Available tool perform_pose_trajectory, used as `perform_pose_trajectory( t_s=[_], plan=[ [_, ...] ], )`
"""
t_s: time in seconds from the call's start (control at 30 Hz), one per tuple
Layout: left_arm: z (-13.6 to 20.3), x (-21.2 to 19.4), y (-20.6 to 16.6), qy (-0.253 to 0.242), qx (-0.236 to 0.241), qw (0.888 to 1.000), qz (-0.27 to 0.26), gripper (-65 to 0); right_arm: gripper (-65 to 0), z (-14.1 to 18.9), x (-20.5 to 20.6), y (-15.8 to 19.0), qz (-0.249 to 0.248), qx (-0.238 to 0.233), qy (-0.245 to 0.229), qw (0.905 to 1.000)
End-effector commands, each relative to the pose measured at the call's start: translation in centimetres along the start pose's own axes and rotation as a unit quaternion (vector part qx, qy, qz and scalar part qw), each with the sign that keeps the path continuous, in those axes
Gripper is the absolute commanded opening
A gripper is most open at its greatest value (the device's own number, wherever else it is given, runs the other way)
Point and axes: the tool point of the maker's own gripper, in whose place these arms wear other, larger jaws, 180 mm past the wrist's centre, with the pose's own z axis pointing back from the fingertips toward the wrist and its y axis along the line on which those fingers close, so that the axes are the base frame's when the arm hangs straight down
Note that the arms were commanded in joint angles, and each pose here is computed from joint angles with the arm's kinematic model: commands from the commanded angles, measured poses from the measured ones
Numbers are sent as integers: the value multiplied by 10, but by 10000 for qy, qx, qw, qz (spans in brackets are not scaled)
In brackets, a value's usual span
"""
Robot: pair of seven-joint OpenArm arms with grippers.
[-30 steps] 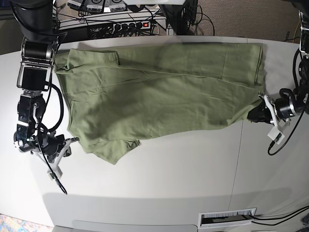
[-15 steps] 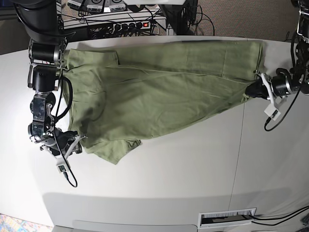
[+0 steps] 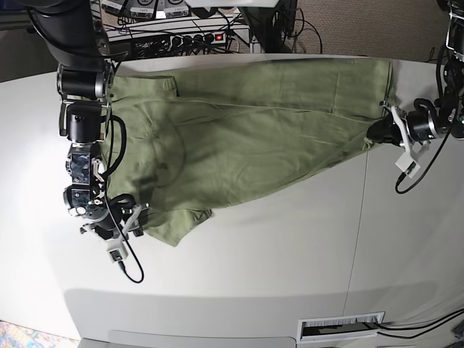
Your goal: Fold the T-shirt properly
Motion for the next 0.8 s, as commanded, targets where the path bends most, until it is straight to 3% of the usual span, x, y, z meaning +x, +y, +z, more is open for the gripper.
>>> perform_pose_trajectory(
  t_s=[0.0,0.27,0.63,0.77],
  plan=[
    [9,11,5,-113,68,9999,-97,-650,-414,4,29,-15,-3,-133,-343,9993],
    [9,11,6,-107,84,9998,-118,-650,-414,0,17,-19,44,-165,-36,9998],
    [9,12,8,-111,143,9997,-184,-650,-418,1,-59,-2,-142,118,1051,9943],
    [9,11,8,-106,148,9997,-189,-650,-547,4,-69,5,-319,317,1277,9908]
  ],
)
